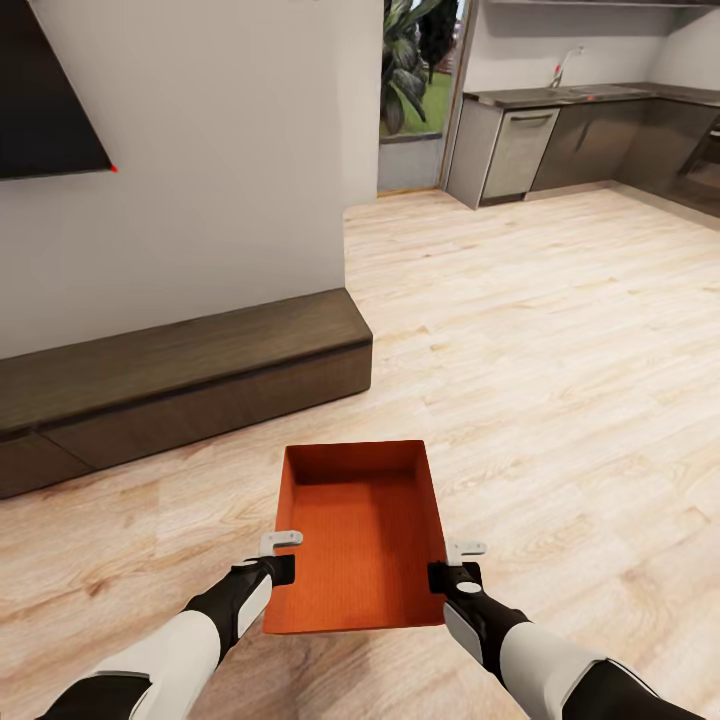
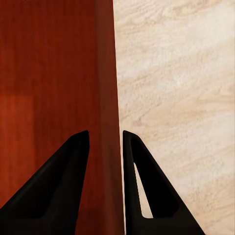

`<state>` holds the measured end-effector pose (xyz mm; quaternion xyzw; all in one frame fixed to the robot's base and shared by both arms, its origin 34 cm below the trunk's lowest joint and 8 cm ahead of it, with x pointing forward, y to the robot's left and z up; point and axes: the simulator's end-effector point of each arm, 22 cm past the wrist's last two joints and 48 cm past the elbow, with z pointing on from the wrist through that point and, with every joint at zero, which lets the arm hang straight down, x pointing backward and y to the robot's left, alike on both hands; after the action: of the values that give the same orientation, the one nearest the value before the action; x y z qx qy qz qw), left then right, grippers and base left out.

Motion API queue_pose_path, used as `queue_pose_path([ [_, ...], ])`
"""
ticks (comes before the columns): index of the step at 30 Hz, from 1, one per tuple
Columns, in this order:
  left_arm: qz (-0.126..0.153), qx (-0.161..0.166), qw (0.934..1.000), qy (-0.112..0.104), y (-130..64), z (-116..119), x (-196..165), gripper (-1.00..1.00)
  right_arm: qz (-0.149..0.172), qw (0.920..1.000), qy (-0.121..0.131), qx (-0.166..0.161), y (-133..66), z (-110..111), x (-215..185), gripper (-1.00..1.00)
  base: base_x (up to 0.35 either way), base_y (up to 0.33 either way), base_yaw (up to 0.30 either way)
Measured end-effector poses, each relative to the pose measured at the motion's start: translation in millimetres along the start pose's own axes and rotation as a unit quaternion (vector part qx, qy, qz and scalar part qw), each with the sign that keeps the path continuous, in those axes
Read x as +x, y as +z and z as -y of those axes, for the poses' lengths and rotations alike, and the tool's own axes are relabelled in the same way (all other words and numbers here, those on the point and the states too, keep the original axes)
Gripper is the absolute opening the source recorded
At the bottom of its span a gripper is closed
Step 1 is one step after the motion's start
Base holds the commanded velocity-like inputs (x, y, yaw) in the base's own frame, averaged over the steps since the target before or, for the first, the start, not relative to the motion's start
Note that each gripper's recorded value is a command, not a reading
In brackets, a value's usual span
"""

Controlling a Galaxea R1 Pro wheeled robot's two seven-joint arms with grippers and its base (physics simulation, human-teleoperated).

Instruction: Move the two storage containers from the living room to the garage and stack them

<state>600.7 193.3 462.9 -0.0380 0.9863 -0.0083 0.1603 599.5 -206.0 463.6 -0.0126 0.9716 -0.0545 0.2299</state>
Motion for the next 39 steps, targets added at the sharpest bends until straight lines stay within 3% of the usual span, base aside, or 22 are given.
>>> queue_pose_path([
  [39,0.016,0.001,0.9999,-0.001,-65.9,2.0,-32.3,-1.0,0.015,0.9999,0.0,0.002,-60.6,7.6,-42.0,-1.0,0.0,0.0,0.0],
])
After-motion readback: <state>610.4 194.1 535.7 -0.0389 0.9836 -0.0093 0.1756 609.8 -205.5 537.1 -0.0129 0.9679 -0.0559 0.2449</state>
